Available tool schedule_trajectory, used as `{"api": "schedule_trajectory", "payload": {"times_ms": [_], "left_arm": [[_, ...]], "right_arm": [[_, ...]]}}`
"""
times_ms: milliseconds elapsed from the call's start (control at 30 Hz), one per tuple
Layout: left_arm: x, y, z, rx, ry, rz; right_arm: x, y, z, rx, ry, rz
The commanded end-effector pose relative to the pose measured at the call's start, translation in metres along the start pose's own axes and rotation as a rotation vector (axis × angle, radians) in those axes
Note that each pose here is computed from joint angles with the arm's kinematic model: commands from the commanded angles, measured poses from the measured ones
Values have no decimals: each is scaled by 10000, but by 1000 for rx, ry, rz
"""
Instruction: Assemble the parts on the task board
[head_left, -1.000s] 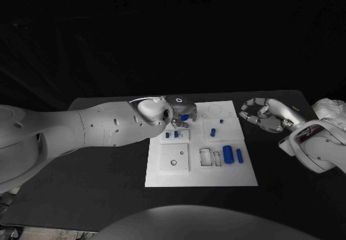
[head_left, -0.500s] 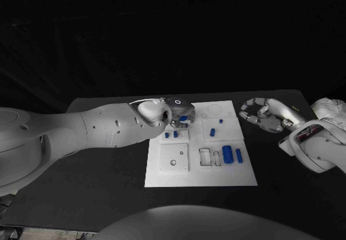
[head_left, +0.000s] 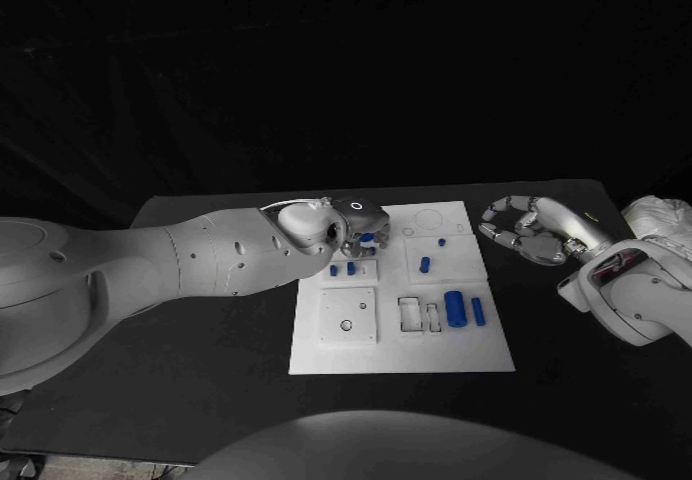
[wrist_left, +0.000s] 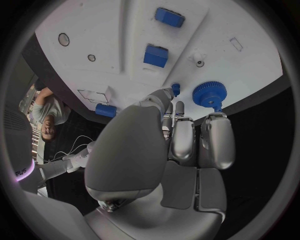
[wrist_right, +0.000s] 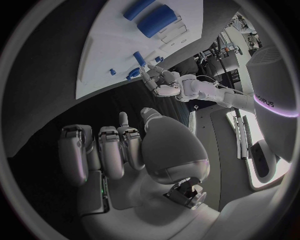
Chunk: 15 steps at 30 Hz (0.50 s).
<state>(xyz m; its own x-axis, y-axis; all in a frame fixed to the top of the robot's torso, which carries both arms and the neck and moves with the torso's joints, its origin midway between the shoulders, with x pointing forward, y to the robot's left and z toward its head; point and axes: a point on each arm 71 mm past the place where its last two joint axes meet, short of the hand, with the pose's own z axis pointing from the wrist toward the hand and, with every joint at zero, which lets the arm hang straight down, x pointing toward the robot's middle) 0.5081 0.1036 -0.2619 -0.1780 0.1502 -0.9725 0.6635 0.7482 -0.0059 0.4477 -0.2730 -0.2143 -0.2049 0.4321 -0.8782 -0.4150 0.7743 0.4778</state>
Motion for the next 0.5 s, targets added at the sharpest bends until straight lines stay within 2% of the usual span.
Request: {"api": "schedule_trajectory", "payload": {"times_ms": [33,500], "left_arm": [[23,-25,13,11,26,4],[47,-2,15,-7,43,5]], "right_arm": [[15,6,-2,-1,16,1],[14,-10,-8,7,21,0]]}}
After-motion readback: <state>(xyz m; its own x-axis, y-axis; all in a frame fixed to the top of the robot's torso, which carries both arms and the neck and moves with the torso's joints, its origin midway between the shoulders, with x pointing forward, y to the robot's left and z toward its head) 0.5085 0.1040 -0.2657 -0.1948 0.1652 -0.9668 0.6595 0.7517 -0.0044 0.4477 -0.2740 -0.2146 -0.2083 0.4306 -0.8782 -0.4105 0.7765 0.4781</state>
